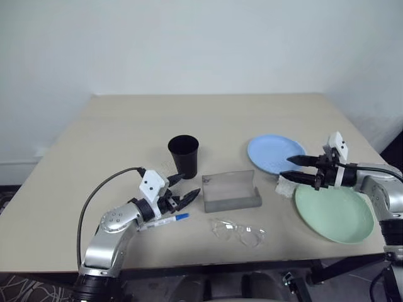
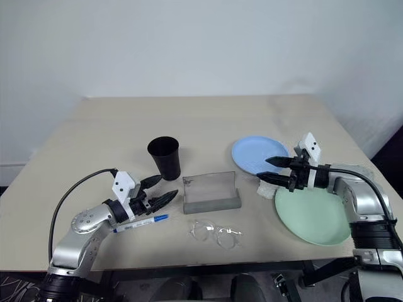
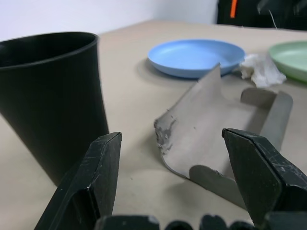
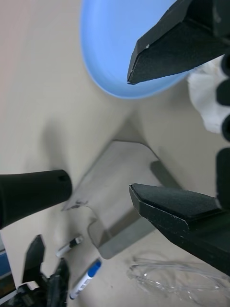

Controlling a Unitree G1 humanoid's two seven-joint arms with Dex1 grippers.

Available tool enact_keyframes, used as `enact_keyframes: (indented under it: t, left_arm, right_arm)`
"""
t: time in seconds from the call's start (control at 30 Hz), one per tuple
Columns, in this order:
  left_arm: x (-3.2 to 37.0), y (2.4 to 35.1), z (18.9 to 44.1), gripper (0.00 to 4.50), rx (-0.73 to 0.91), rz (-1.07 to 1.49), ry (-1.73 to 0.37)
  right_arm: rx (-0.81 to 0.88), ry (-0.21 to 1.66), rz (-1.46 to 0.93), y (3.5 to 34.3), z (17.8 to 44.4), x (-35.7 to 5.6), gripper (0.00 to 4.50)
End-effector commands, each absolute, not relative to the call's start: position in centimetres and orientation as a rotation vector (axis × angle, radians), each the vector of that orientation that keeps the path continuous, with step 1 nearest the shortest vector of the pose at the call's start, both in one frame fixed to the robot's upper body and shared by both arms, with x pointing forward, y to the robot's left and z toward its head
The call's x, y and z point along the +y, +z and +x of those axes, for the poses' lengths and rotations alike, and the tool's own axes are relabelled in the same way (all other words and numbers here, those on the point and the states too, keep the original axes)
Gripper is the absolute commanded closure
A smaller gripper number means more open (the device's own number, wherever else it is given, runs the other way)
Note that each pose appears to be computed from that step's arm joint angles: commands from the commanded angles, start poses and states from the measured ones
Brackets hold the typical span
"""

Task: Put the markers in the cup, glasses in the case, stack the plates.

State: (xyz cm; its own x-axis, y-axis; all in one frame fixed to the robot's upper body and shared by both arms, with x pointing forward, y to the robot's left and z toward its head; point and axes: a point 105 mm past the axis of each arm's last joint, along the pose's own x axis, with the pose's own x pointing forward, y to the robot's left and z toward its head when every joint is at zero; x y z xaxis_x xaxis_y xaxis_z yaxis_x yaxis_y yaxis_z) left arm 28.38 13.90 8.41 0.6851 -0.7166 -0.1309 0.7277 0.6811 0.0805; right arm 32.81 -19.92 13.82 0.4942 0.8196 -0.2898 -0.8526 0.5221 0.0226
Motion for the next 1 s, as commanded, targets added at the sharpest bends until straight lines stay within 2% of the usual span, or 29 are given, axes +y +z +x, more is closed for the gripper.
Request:
enact_keyframes:
  t: [0.03, 0.3, 0.43, 0.8, 1.0]
  left_arm:
    - [13.9, 9.7, 28.8, 0.98, 0.031, 0.164, -0.813]
    - [14.2, 9.6, 28.5, 0.98, 0.029, 0.177, -0.806]
    - [14.5, 9.8, 28.4, 0.98, 0.032, 0.176, -0.797]
    - [15.5, 10.1, 28.4, 0.98, 0.044, 0.140, -0.790]
    - [15.6, 10.0, 28.6, 0.98, 0.059, 0.153, -0.811]
  right_arm:
    - [0.208, 1.015, -0.158, 15.7, 33.5, -20.1, 0.90]
    - [0.195, 1.013, -0.164, 15.7, 33.8, -19.9, 0.90]
    - [0.212, 0.951, -0.179, 15.4, 34.3, -21.0, 0.90]
    - [0.331, 0.815, -0.236, 13.3, 32.2, -24.8, 0.90]
    - [0.365, 0.797, -0.258, 14.9, 31.3, -26.5, 0.90]
